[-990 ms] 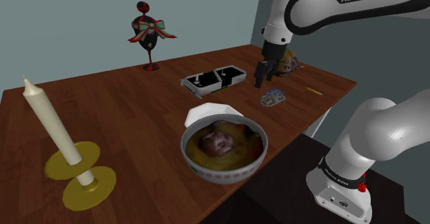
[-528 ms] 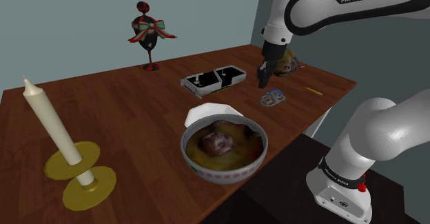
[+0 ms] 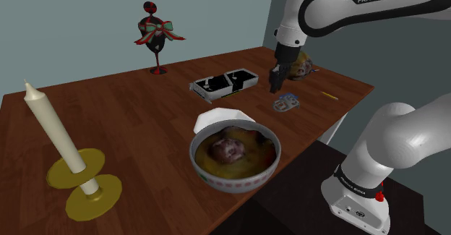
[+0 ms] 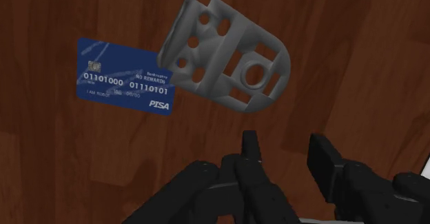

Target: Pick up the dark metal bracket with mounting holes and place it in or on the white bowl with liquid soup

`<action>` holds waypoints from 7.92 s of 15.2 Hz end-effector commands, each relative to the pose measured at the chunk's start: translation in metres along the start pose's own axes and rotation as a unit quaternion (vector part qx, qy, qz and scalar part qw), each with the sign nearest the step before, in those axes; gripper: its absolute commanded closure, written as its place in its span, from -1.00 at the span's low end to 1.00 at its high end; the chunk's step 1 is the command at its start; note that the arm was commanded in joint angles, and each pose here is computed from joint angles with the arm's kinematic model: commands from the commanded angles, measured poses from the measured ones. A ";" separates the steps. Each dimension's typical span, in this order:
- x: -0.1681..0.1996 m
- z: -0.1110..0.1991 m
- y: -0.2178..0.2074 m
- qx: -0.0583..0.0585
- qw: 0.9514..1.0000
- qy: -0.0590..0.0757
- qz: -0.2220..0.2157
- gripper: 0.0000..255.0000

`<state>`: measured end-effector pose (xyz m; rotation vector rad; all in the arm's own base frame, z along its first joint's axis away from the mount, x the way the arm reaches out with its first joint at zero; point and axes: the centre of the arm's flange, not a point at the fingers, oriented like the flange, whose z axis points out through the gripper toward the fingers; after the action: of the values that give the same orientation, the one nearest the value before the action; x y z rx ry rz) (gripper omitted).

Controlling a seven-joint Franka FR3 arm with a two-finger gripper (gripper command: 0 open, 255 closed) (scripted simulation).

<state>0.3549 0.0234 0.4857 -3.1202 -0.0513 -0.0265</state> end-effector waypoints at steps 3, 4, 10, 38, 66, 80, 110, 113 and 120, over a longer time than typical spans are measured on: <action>-0.018 0.029 -0.030 -0.102 0.937 -0.076 -0.326 -1.00; -0.027 0.038 -0.035 -0.130 0.894 -0.097 -0.418 -1.00; -0.029 0.068 -0.025 -0.130 0.894 -0.097 -0.418 -1.00; -0.029 0.034 -0.023 -0.130 0.894 -0.097 -0.418 1.00; -0.059 -0.008 -0.093 -0.209 0.862 -0.014 -0.461 -1.00; -0.064 0.065 -0.113 -0.253 0.838 0.034 -0.482 -1.00; -0.006 0.069 -0.064 -0.110 0.820 -0.119 -0.549 -1.00; -0.006 0.069 -0.064 -0.110 0.820 -0.119 -0.549 -1.00; -0.006 0.069 -0.064 -0.110 0.820 -0.119 -0.549 1.00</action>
<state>0.3480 0.0889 0.4176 -2.7444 -1.9014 0.3521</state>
